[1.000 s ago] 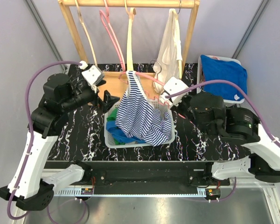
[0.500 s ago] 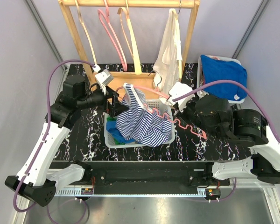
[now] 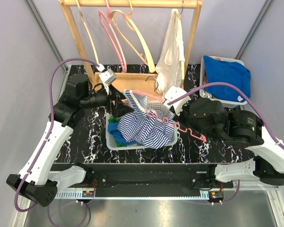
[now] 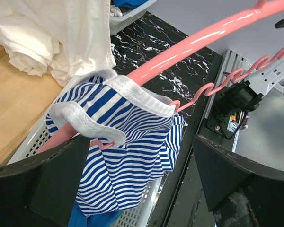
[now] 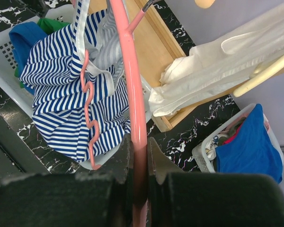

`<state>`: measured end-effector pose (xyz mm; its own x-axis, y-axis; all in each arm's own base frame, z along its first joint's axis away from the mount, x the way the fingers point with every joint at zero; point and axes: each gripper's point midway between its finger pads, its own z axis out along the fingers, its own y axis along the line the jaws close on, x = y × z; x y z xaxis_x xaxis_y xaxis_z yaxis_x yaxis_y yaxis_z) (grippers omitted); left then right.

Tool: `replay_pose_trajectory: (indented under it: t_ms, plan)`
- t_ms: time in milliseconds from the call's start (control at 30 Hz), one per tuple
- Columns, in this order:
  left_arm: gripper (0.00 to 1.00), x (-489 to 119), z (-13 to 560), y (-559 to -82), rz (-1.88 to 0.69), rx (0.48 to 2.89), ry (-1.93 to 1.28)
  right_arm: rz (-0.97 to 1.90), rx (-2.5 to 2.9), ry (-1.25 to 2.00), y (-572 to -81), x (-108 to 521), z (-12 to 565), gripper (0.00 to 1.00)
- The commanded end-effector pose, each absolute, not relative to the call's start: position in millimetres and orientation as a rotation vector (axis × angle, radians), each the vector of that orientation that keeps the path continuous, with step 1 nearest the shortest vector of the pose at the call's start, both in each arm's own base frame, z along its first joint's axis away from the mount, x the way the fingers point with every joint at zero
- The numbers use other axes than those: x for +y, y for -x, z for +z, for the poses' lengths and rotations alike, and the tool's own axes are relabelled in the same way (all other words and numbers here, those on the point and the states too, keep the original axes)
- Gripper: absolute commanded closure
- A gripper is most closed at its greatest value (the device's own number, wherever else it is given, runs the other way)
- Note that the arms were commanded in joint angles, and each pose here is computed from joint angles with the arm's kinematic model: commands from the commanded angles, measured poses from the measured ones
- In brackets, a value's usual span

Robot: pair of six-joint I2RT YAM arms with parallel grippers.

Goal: Remove the tank top from the hanger

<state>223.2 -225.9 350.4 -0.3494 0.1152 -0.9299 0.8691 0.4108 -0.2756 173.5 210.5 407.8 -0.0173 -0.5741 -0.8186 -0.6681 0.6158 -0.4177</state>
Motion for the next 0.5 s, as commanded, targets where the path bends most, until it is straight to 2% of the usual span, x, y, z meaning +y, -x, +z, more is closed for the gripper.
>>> replay_pose_trajectory:
  t_ms: [0, 67, 100, 133, 200, 233, 267, 300, 333, 367, 467]
  plan:
    - [0.34, -233, 366, -224, -1.049, 1.648, -0.912, 0.213, 1.619, 0.961, -171, 222, 437, 1.0]
    - [0.59, -234, 367, -225, -1.052, 1.647, -0.906, 0.235, 1.611, 0.961, -169, 223, 440, 1.0]
    - [0.67, -234, 366, -227, -1.052, 1.651, -0.904, 0.24, 1.606, 0.958, -169, 223, 442, 1.0]
    - [0.62, -233, 366, -228, -1.042, 1.65, -0.902, 0.248, 1.604, 0.956, -168, 222, 443, 1.0]
    - [0.43, -233, 365, -230, -1.028, 1.658, -0.892, 0.257, 1.599, 0.954, -167, 222, 446, 1.0]
    - [0.41, -233, 366, -229, -1.03, 1.654, -0.894, 0.26, 1.6, 0.956, -167, 223, 446, 1.0]
    - [0.46, -233, 367, -226, -1.045, 1.647, -0.905, 0.265, 1.598, 0.957, -166, 223, 447, 1.0]
    - [0.54, -234, 368, -225, -1.048, 1.641, -0.91, 0.269, 1.596, 0.956, -166, 224, 448, 1.0]
    - [0.69, -235, 368, -225, -1.059, 1.644, -0.908, 0.272, 1.595, 0.959, -165, 225, 447, 1.0]
    - [0.79, -235, 368, -226, -1.062, 1.644, -0.906, 0.276, 1.594, 0.966, -165, 226, 446, 1.0]
    - [1.0, -236, 374, -229, -1.058, 1.634, -0.907, 0.281, 1.596, 0.974, -165, 230, 442, 1.0]
